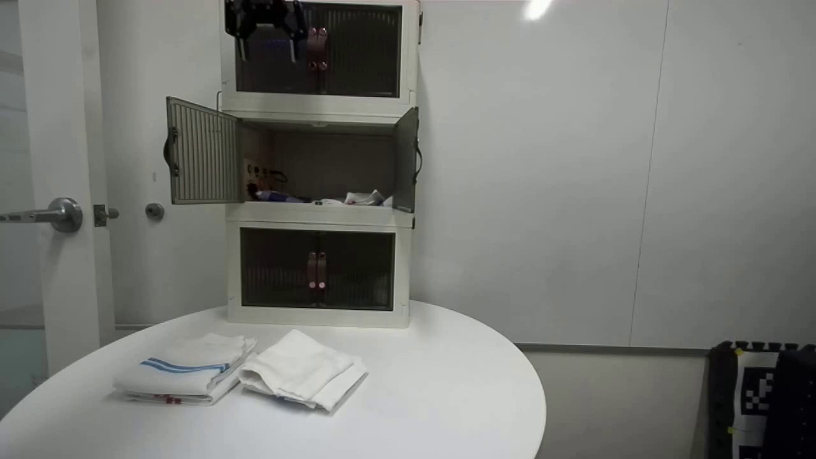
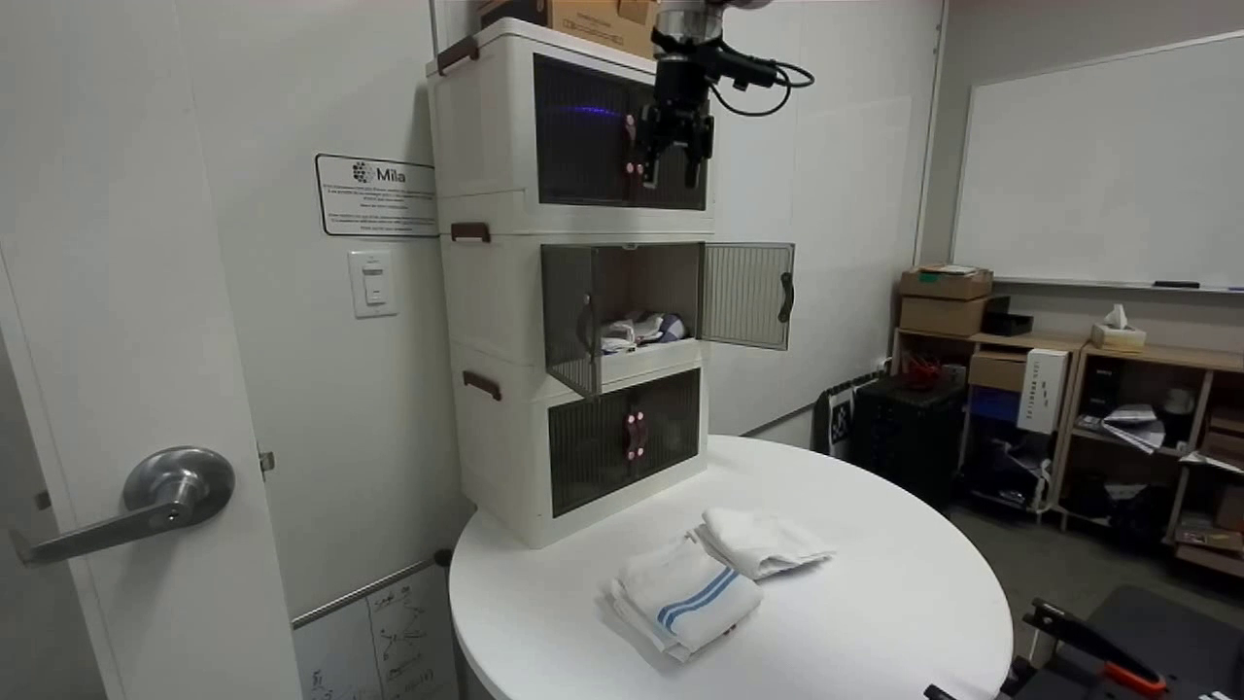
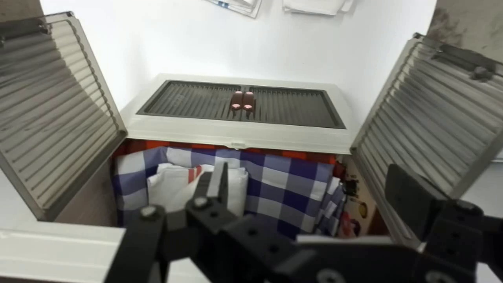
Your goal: Open the left door of the middle shelf
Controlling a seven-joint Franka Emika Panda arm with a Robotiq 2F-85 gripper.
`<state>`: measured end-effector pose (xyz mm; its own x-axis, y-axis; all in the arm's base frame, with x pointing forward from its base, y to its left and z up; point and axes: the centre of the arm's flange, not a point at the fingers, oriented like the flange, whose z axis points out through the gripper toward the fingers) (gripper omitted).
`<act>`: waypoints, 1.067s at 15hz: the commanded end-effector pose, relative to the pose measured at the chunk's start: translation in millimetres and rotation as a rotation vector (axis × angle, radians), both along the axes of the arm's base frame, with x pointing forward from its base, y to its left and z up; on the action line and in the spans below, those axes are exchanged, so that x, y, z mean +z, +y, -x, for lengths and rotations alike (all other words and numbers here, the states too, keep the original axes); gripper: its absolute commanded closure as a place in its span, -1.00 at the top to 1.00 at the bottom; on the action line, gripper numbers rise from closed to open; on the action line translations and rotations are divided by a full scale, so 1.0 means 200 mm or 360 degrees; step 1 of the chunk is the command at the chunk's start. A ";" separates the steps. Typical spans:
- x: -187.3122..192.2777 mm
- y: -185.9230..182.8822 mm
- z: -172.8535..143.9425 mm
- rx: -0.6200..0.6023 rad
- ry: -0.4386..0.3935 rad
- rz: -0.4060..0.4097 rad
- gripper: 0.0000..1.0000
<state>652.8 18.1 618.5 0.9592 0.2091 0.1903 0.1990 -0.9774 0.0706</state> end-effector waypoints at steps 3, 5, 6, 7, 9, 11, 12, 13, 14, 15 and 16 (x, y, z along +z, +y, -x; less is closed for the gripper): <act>-0.48 -0.11 0.09 0.0186 -0.0034 0.0043 1.00; -0.65 -0.04 0.11 0.0287 -0.0042 0.0023 1.00; -0.72 0.00 0.14 0.0345 -0.0046 0.0011 1.00; -0.76 0.03 0.17 0.0401 -0.0053 0.0001 1.00; -0.80 0.07 0.25 0.0535 -0.0093 0.0010 1.00; -0.79 0.05 0.35 0.0636 -0.0144 0.0052 1.00; -0.78 0.02 0.40 0.0650 -0.0172 0.0083 1.00; -0.76 -0.03 0.45 0.0641 -0.0201 0.0091 1.00; -0.73 -0.09 0.50 0.0615 -0.0235 0.0100 1.00; -0.72 -0.14 0.54 0.0582 -0.0263 0.0102 1.00; -0.70 -0.20 0.58 0.0532 -0.0295 0.0101 1.00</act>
